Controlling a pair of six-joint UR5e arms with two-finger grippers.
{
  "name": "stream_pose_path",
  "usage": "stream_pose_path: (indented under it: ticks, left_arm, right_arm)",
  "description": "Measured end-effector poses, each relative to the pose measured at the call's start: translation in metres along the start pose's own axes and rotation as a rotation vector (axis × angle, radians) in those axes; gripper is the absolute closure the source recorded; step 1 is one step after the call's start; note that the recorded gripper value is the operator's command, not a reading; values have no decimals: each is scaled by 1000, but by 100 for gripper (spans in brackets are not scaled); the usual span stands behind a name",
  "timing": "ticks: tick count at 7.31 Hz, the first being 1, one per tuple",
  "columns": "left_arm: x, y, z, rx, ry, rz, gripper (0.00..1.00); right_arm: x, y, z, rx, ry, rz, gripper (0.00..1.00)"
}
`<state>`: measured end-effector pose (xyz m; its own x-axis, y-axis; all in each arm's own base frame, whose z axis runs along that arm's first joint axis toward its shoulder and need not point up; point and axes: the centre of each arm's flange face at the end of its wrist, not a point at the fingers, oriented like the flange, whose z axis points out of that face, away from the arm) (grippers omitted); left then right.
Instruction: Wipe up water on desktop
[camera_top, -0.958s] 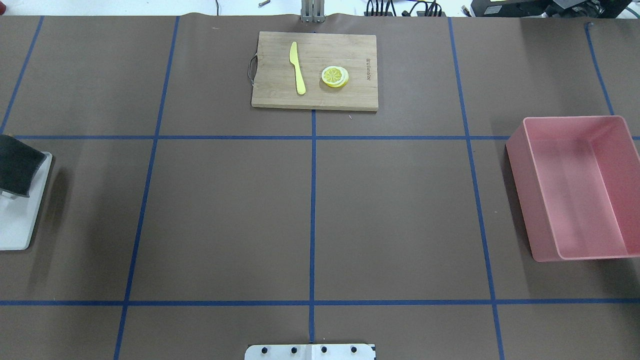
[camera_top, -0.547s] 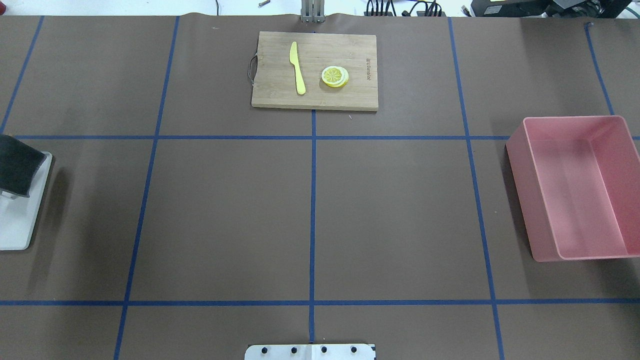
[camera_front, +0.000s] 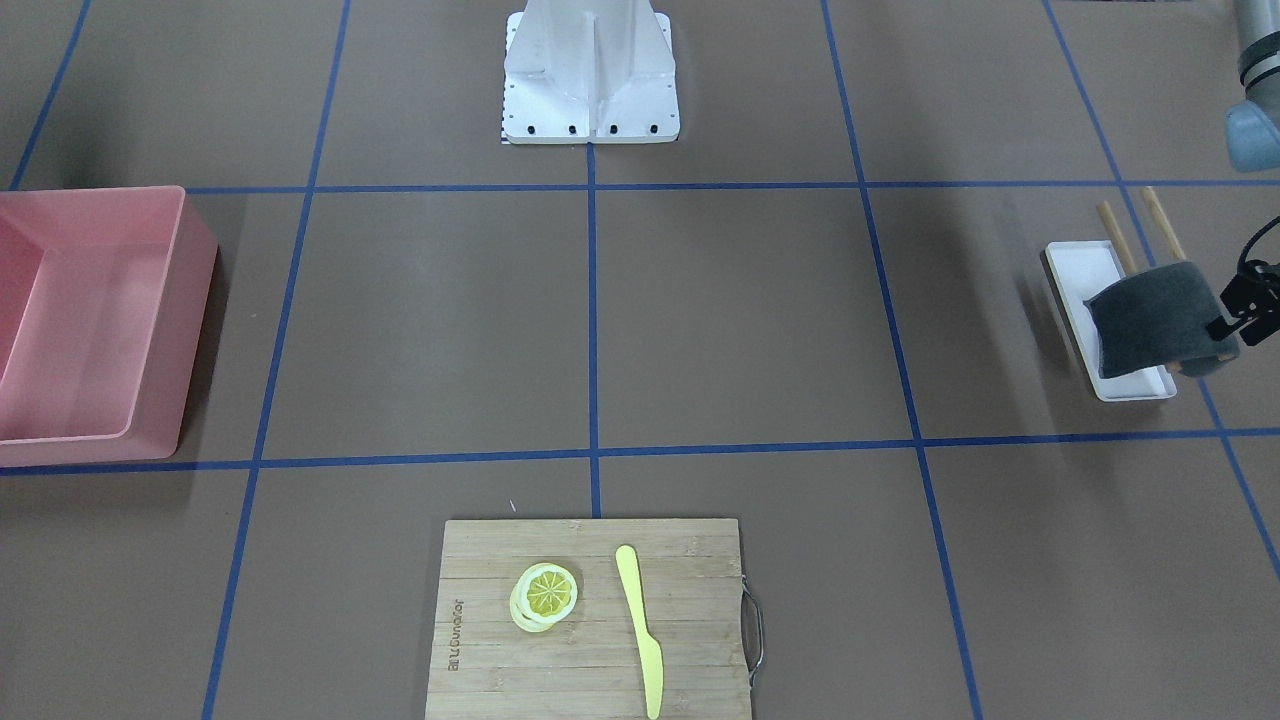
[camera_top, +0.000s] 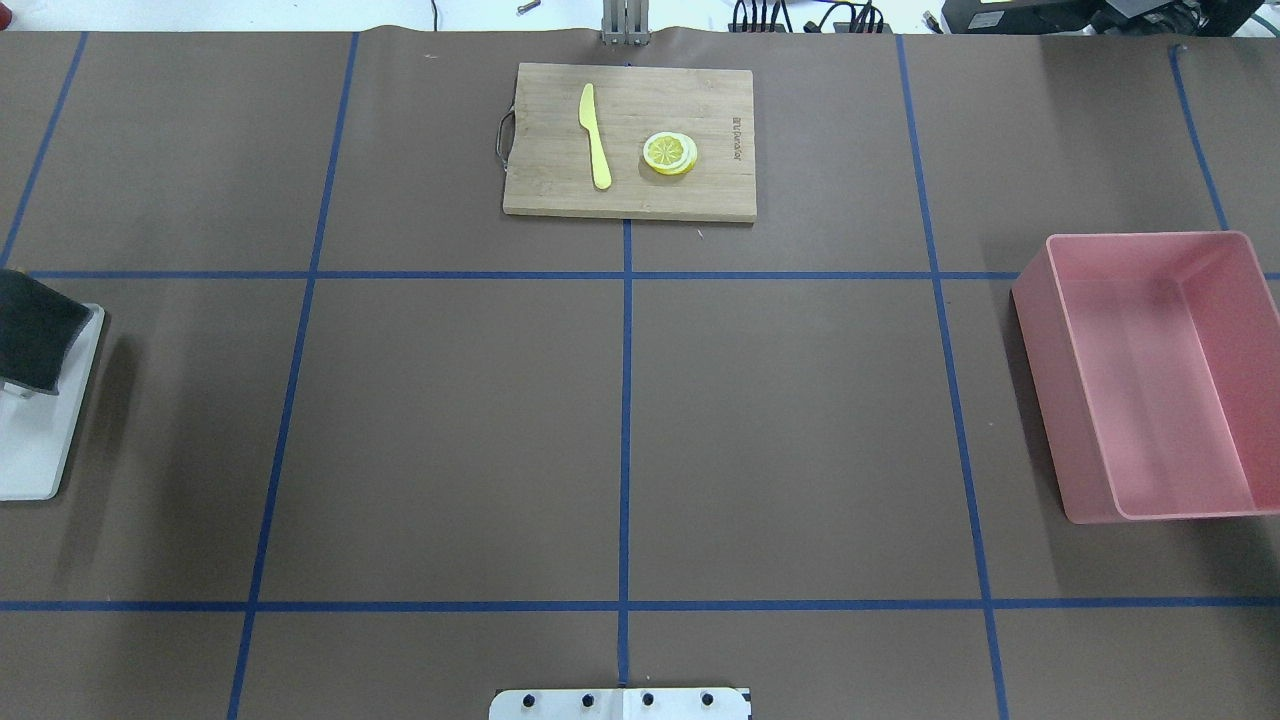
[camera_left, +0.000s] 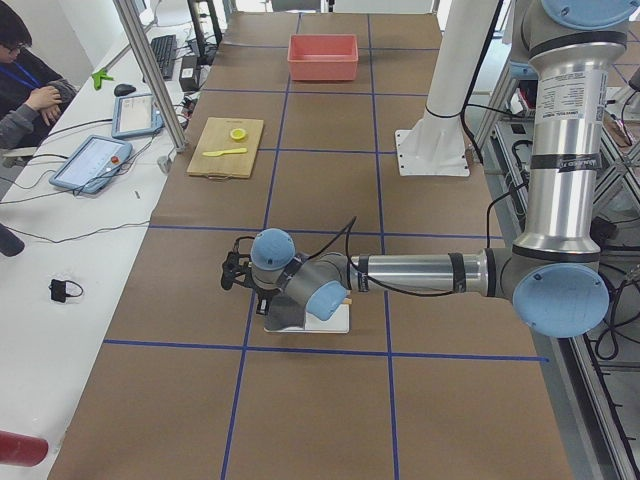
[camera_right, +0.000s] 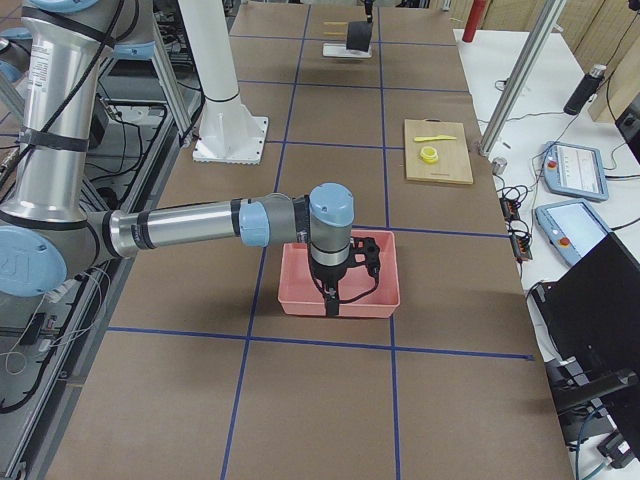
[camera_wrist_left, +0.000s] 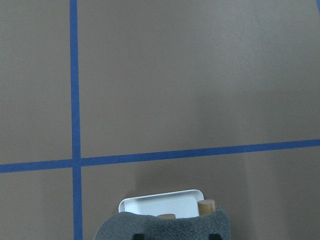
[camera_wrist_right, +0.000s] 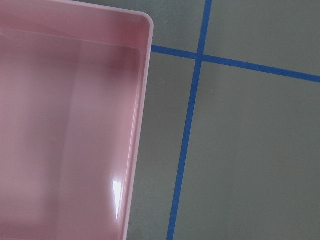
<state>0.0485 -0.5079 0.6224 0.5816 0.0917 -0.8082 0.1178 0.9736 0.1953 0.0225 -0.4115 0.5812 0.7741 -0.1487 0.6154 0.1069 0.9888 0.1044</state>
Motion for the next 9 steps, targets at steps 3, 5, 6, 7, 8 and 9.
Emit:
stream_pose_path:
  ticks: [3, 5, 6, 7, 8, 9]
  left_arm:
    - [-1, 1, 1, -4, -1, -1, 55]
    - [-3, 1, 3, -7, -4, -2, 55]
    - [-4, 2, 4, -9, -5, -3, 56]
    - [-5, 2, 4, -10, -6, -4, 59]
    - [-5, 2, 5, -11, -6, -5, 64]
    - [-5, 2, 5, -12, -6, -5, 76]
  right_arm:
    - [0, 0, 0, -1, 0, 0, 0]
    - [1, 0, 1, -2, 0, 2, 0]
    - [1, 0, 1, -2, 0, 2, 0]
    - [1, 0, 1, -3, 0, 2, 0]
    - [1, 0, 1, -3, 0, 2, 0]
    - [1, 0, 1, -3, 0, 2, 0]
